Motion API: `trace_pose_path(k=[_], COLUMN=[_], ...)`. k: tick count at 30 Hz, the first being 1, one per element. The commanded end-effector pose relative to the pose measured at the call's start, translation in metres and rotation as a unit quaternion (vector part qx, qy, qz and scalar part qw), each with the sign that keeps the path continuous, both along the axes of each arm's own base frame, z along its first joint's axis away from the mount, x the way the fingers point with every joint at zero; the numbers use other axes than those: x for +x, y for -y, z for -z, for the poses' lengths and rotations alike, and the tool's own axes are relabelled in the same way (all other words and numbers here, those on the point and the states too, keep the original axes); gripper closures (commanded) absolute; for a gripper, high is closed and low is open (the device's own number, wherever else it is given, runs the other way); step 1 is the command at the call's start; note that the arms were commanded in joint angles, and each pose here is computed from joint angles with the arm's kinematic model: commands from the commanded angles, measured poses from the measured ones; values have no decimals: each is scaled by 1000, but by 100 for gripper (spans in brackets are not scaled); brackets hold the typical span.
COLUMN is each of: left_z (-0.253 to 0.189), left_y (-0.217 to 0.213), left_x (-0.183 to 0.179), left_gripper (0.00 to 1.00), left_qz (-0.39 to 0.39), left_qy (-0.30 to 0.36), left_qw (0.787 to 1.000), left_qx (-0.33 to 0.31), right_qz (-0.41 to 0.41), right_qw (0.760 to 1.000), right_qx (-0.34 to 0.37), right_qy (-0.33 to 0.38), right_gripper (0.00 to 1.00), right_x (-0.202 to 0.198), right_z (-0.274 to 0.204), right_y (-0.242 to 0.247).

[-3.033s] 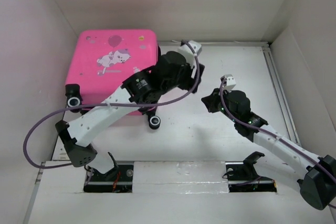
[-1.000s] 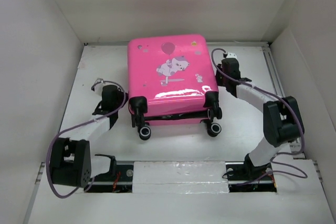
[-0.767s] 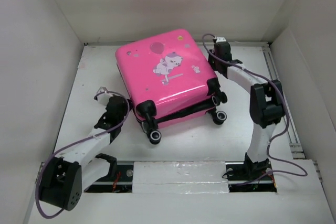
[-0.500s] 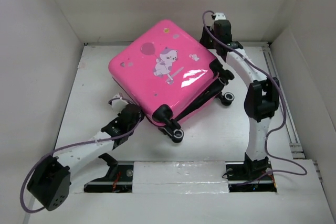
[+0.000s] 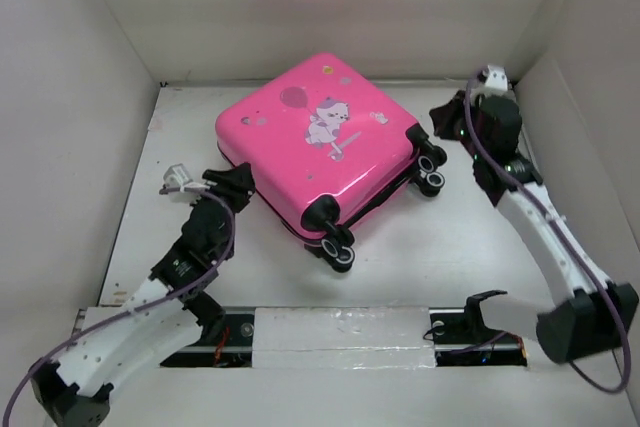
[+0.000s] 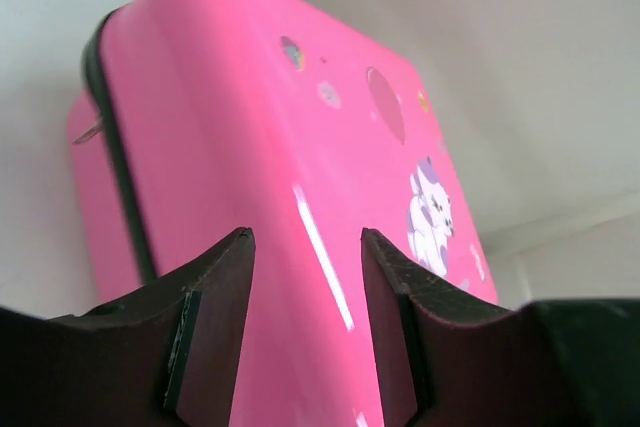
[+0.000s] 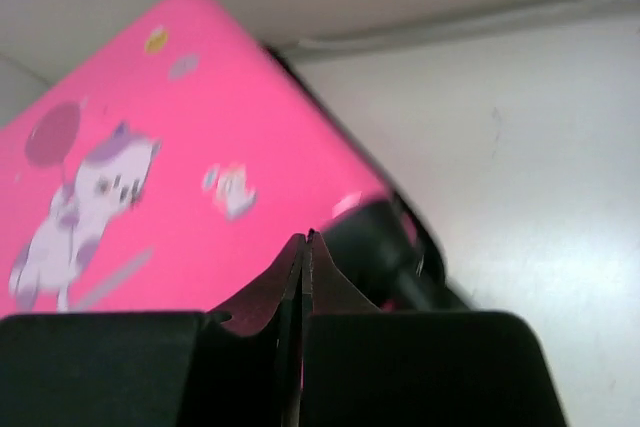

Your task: Pack the luggage

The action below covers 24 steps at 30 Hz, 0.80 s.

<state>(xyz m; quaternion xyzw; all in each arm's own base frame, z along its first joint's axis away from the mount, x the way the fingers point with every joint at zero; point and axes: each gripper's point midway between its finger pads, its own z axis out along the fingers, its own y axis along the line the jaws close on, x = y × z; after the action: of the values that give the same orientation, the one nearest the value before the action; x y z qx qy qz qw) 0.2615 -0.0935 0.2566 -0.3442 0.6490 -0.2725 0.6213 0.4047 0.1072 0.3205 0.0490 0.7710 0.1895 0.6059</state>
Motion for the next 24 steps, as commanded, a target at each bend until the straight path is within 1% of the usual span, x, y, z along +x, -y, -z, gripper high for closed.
trace_pose_path(k=[1,2,3,5,6,7,8,9,10,11,12,13,14,15,16,17,18,19,20,21,23,24], left_z=[-50,-37,-73,-94,-107,-120,-122,-97,-138,-117,-111,-113,-87,-75,-38,-39,-15,2,30,41,62,83], left_y=[14,24,30,39,44,44,41,31,24,15,3,-8,-19,-28,-40,-48,-57,-60,-64,-71,-64,-61], left_x=[34,60,75,105,136,153,169,204,223,238,255,286,296,306,326,334,335,337,337,335,333,325], left_gripper=[57,57,57,57,57,56,56,56,56,56,56,56,56,56,56,56,56,56,56,56,56,56], left_qz=[-23,-22,-13,5,30,46,51,48,42,31,20,33,32,29,58,59,54,61,64,60,78,89], left_qy=[60,30,48,58,60,72,61,24,56,0,-20,-24,-78,-101,-136,-137,-172,-187,-211,-223,-234,-257], left_qw=[998,999,999,998,998,996,997,998,997,998,997,996,993,991,986,986,980,978,973,970,967,961], left_qx=[14,40,21,23,16,12,11,22,31,49,65,78,88,88,84,80,78,73,73,71,65,60], right_qz=[-2,0,0,0,2,12,15,22,16,16,12,13,14,8,3,-11,-17,-22,-22,-23,-33,-38], right_qw=[998,998,999,1000,1000,999,999,999,998,998,998,997,996,996,995,995,995,996,996,996,996,996], right_qx=[45,46,37,30,24,18,25,28,21,18,23,22,21,18,17,22,25,30,30,33,37,40], right_qy=[47,38,16,3,-6,-29,-29,-30,-49,-55,-65,-67,-81,-93,-98,-98,-96,-87,-86,-79,-75,-72], right_gripper=[100,100,100,100,100,100,100,100,100,100,100,100,100,100,100,100,100,100,100,100,100,100], right_x=[-41,-49,-59,-79,-86,-94,-102,-104,-108,-109,-108,-106,-106,-102,-100,-98,-96,-91,-89,-84,-72,-65], right_z=[-1,8,31,45,55,78,82,90,113,120,127,129,140,146,147,142,142,136,135,130,127,119], right_y=[-14,-15,-18,-16,-16,-10,-9,-6,-7,-7,-10,-11,-11,-16,-19,-25,-28,-32,-33,-35,-44,-49])
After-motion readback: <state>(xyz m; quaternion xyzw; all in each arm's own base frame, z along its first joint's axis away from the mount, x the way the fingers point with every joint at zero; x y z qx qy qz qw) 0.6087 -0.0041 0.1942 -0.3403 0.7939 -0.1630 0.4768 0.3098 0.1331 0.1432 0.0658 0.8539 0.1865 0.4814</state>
